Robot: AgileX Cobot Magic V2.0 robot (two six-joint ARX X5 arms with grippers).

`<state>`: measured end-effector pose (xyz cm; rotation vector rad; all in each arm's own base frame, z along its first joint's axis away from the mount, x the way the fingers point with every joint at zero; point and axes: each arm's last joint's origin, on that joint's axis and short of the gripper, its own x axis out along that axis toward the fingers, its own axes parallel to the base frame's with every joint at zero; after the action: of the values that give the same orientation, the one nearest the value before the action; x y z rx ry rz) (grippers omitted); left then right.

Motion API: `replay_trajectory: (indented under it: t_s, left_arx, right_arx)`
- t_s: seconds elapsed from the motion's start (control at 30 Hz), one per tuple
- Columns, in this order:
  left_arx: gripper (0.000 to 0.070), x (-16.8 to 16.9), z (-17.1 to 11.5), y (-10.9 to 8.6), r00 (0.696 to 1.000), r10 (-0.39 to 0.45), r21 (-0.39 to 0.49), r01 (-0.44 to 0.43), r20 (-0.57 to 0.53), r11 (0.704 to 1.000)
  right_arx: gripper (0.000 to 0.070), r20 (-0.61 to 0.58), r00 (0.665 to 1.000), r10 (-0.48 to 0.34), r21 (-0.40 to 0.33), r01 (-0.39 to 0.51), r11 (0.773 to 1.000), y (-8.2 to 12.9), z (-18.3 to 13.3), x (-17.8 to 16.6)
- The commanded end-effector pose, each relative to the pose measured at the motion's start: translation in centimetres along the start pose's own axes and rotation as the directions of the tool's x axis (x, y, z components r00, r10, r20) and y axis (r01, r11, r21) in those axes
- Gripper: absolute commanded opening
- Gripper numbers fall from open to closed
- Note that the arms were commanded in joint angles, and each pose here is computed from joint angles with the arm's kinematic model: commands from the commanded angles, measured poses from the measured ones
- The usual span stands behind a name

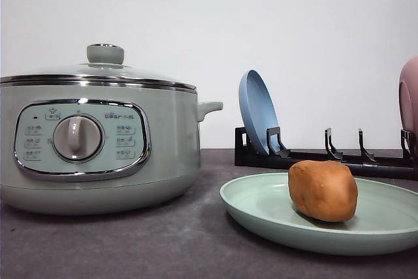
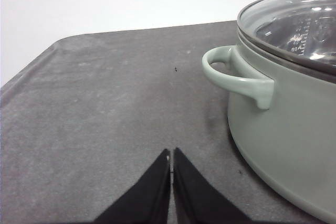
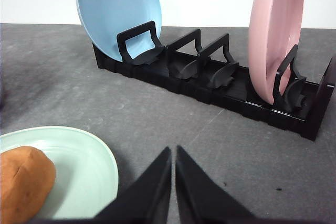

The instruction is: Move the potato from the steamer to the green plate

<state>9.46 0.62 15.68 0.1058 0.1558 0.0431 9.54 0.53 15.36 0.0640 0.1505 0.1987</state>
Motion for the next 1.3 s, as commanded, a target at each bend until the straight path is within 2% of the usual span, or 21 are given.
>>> replay_trajectory:
  t_s: [0.0,1.27]
  left_arx:
    - [0.0000,0.20,-0.73,-0.05,1.000,0.004,-0.007,-0.004,-0.027,1.000]
    - [0.0000,0.20,-0.73,-0.05,1.000,0.004,-0.007,-0.004,-0.027,1.000]
  right_arx:
    - [0.0000,-0.003,1.000,-0.001,0.002,0.001,1.000,-0.03,-0.13,0.03]
    - [0.0000,-0.003,1.000,-0.001,0.002,0.001,1.000,-0.03,-0.13,0.03]
